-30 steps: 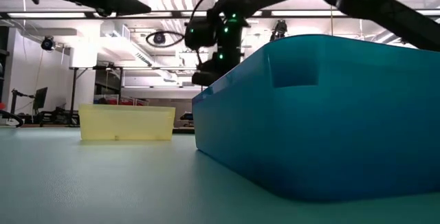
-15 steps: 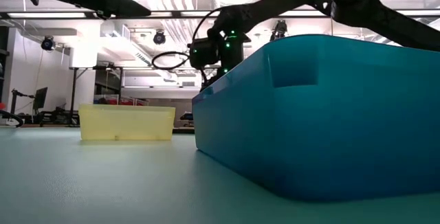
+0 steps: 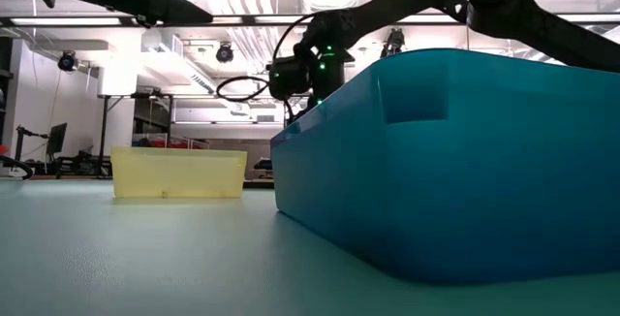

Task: Sort silverware by color (type)
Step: Put the gold knife into the yellow bin

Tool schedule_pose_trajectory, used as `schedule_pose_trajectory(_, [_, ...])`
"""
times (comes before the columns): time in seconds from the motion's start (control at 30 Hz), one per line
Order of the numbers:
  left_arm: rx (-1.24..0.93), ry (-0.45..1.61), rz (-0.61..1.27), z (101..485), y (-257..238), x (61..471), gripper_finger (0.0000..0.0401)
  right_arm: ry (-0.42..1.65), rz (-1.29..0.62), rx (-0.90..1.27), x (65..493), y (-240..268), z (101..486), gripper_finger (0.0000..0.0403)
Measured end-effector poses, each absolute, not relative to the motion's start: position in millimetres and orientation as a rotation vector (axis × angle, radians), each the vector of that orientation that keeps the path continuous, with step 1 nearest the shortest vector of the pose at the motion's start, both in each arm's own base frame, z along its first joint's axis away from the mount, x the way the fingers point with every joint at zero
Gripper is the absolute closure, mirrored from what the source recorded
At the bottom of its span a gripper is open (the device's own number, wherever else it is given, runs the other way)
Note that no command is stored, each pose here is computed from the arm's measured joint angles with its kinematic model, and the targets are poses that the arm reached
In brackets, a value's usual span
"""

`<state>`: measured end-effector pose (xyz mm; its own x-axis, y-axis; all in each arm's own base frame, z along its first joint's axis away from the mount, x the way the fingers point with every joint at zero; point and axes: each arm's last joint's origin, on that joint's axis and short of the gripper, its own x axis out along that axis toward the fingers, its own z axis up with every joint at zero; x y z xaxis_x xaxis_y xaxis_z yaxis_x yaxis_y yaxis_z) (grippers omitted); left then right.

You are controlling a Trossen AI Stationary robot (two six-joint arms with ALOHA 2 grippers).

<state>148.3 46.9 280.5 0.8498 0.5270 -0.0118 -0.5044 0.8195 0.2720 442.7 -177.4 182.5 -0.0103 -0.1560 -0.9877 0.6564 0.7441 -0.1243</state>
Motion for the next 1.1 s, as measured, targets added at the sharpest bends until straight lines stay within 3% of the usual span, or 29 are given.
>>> schedule_pose_trajectory(0.83, [0.265, 0.086, 0.549, 280.7, 46.8, 148.3, 0.0401, 1.459, -0.676, 0.437, 439.0, -175.8, 148.4, 0.0271])
schedule_pose_trajectory(1.1, [0.265, 0.086, 0.550, 280.7, 46.9, 148.3, 0.0401, 1.442, -0.639, 0.483, 440.6, -175.8, 147.5, 0.0311])
